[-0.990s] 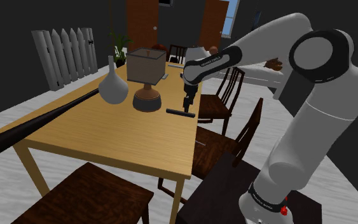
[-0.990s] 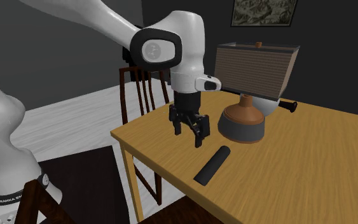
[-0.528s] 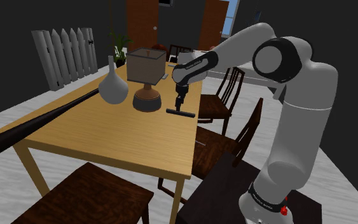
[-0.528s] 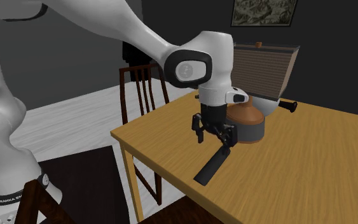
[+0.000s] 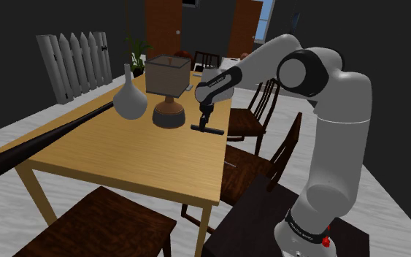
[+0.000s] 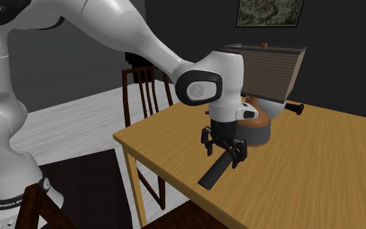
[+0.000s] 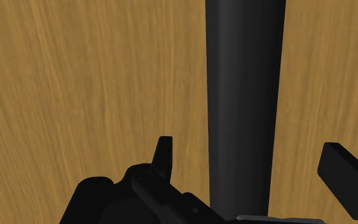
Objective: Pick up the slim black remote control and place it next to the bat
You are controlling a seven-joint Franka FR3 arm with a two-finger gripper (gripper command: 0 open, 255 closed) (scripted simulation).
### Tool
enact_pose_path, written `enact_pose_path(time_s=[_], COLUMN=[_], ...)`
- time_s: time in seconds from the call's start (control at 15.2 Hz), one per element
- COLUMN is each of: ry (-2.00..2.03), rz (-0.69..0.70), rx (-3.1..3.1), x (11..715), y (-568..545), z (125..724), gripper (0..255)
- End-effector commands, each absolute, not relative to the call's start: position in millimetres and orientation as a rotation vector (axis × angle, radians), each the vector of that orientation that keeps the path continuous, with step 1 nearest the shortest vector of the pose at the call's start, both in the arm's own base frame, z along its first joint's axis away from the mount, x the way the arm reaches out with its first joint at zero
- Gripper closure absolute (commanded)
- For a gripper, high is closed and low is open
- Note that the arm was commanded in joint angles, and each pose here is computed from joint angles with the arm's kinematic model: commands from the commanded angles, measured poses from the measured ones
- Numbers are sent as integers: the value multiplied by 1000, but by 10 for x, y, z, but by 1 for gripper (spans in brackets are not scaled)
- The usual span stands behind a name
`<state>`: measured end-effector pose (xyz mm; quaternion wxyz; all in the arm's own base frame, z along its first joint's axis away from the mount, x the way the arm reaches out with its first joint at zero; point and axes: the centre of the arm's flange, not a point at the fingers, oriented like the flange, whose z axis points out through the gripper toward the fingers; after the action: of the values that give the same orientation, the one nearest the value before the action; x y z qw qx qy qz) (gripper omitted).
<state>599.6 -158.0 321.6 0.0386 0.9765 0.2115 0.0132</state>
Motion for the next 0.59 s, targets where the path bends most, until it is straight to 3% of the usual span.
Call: enact_pose_path(time_s=[0.0,0.46,0.53], ry=[649,649,649], rz=[41,41,41], rx=[2995,2995,2995], x=[5988,5988,5988], y=[-1585,-1585,-1585], z=[3147,3147,3147], gripper=[0,0,255])
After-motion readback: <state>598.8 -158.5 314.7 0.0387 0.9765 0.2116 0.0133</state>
